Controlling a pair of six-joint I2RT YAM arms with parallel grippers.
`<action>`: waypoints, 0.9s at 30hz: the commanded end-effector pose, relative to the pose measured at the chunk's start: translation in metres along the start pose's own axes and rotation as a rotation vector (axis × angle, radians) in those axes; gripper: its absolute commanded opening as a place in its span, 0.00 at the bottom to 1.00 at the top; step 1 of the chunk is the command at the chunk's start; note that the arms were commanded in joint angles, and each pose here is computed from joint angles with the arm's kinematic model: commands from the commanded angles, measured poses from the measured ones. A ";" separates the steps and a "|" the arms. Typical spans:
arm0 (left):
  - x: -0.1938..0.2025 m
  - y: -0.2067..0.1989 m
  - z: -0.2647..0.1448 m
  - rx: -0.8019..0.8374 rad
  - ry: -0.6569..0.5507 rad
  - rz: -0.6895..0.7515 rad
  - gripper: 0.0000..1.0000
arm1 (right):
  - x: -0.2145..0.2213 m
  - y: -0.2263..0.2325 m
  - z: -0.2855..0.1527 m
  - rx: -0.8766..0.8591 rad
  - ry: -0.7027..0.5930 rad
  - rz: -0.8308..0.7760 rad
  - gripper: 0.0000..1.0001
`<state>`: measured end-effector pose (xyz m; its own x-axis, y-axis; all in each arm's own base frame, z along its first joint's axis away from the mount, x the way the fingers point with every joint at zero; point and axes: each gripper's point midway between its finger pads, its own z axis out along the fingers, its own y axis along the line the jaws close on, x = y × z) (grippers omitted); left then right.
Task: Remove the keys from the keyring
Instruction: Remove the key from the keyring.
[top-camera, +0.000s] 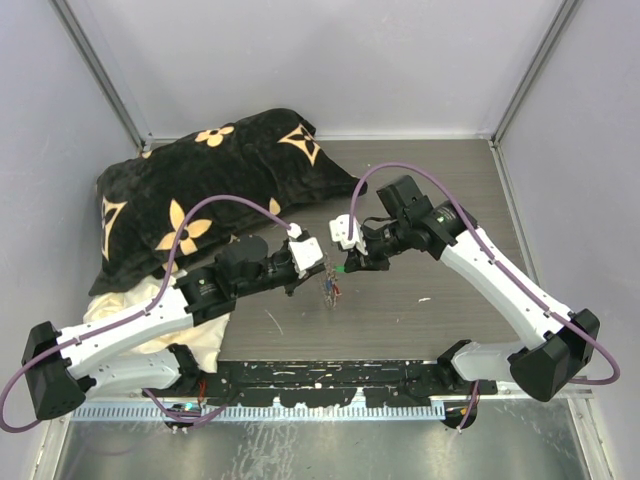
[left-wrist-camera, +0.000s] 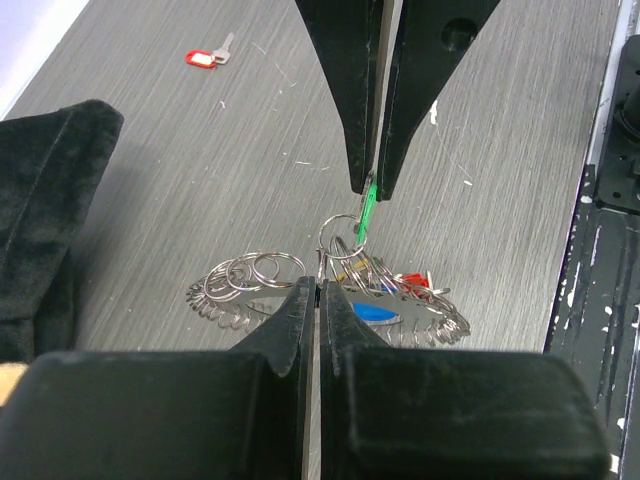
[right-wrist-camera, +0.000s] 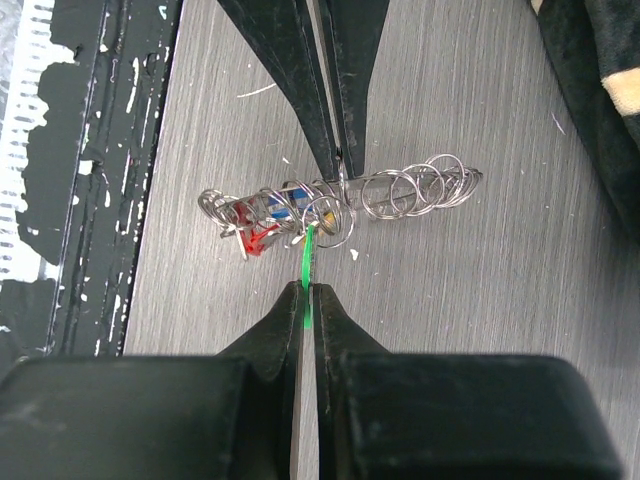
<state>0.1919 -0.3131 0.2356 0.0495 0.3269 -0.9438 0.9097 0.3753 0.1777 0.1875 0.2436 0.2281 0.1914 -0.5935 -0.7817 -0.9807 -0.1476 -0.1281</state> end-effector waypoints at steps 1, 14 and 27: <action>-0.039 0.022 -0.010 -0.113 -0.133 0.017 0.00 | -0.007 0.006 -0.006 0.014 -0.020 -0.034 0.01; -0.048 0.016 -0.007 -0.116 -0.212 0.029 0.00 | -0.002 0.004 -0.004 0.030 -0.009 -0.021 0.01; -0.056 0.011 -0.010 -0.100 -0.306 0.015 0.00 | 0.005 0.007 -0.001 0.024 0.004 -0.002 0.01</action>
<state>0.1916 -0.3163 0.2352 0.0958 0.2501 -0.9635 0.8890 0.4140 0.1959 0.1896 0.2411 0.2154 0.1904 -0.6071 -0.7715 -0.9815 -0.1344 -0.1364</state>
